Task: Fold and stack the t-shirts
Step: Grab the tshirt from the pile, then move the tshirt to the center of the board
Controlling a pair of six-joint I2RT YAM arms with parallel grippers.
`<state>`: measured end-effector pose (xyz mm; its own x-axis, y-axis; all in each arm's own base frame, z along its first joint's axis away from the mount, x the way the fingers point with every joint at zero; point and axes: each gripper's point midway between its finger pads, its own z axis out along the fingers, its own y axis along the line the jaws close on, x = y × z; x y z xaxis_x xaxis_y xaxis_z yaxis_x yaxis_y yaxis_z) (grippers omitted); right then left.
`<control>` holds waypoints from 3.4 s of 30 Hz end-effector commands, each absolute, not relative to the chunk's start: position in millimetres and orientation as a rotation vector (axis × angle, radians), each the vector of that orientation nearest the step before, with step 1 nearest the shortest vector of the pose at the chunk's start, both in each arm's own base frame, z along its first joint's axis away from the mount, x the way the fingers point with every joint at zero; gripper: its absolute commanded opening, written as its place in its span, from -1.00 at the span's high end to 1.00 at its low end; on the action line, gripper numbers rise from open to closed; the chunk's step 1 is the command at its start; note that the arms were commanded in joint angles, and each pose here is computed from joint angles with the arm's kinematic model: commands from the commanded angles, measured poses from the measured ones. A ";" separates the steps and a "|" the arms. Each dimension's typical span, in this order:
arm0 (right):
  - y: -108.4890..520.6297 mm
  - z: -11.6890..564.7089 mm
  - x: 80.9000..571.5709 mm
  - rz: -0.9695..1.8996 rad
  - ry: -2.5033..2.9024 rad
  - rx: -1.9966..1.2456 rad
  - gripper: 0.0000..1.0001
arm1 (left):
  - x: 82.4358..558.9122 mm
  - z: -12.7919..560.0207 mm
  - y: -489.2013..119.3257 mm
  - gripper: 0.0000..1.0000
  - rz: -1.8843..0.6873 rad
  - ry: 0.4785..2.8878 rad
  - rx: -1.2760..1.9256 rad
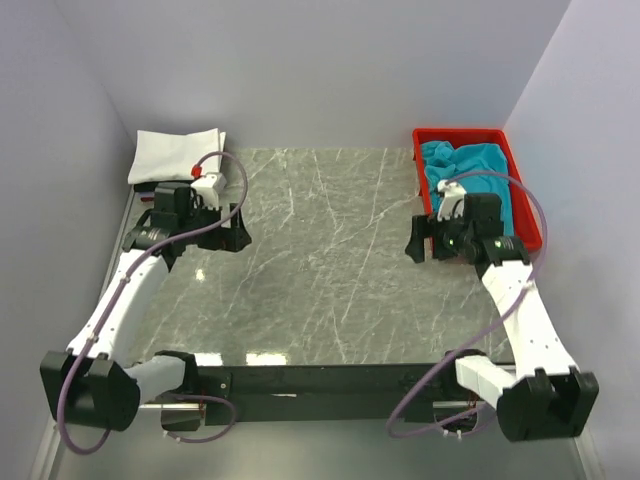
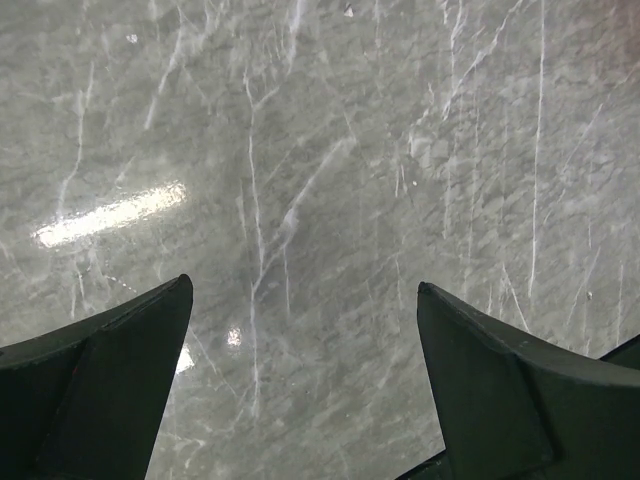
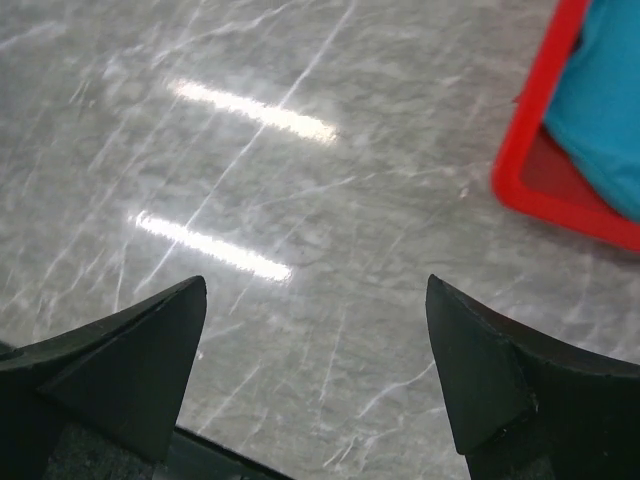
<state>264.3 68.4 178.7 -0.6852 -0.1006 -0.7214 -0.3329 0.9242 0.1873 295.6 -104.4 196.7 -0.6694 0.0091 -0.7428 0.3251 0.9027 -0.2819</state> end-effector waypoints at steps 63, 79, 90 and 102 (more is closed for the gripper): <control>46.9 460.4 444.8 0.562 1.752 -0.142 1.00 | 397.4 227.5 -30.8 -0.99 -0.654 2.233 0.027; 235.2 472.4 338.1 0.987 1.660 -0.622 0.40 | 379.8 275.8 -20.3 -0.99 -0.676 2.100 0.120; 184.5 221.0 320.5 0.619 2.262 -0.919 -0.74 | 350.5 224.3 -37.5 -0.99 -0.801 2.140 0.311; 151.9 74.3 367.8 0.300 2.600 -0.843 -0.52 | 384.1 182.6 -91.3 -0.89 -0.922 2.268 0.342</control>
